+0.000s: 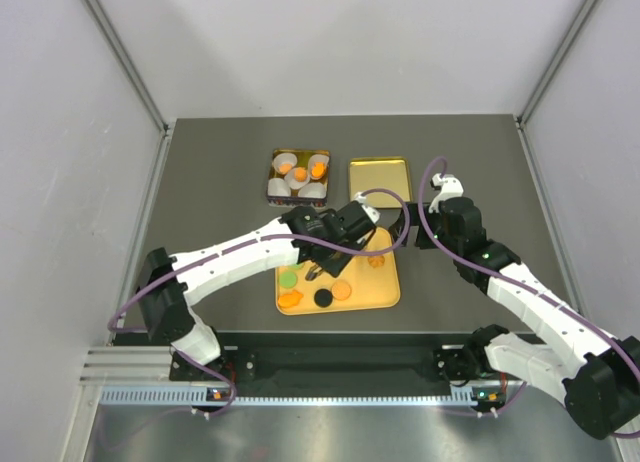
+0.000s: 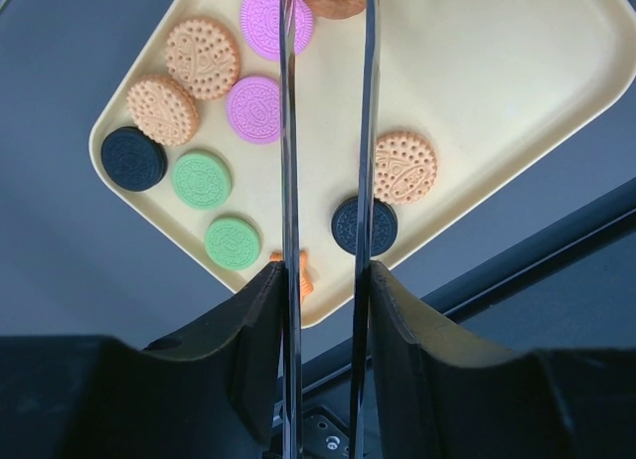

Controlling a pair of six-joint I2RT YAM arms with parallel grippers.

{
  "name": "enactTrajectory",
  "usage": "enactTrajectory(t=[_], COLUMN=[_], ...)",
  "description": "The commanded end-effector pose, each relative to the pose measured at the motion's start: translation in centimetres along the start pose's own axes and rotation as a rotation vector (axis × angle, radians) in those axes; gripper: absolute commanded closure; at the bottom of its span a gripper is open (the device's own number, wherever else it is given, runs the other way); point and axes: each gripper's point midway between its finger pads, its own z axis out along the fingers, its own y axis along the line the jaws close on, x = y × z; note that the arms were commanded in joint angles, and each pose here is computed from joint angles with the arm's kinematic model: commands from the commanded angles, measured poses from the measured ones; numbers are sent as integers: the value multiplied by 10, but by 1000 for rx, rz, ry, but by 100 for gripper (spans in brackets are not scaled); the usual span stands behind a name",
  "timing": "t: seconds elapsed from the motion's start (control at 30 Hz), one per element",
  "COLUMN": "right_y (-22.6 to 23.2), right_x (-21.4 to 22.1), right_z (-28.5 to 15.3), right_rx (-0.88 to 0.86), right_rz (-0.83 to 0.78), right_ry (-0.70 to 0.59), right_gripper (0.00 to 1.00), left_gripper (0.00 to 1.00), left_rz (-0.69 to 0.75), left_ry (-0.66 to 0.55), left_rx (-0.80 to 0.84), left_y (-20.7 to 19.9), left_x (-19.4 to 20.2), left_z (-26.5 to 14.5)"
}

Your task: Pack the cookies

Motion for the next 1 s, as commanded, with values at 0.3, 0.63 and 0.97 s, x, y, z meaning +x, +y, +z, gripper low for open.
enactTrajectory(t=[0.3,0.63,0.97], right_y=[-1,-1,0], right_x=[-8,-7,-6], right_z=[0,1,2], right_rx=[2,-2,-5], right_rz=[-7,-6,-6], right_ry=[-31,-27,-23], right_gripper=[0,0,0], left_gripper=[59,59,59], left_rz=[-83,-207,-302], left_ry=[-131,-203,-220], left_rx=[-60,-121,-204], left_y=[38,92,142], left_x=[-27,-50,-74], left_z=[-35,-49,-34])
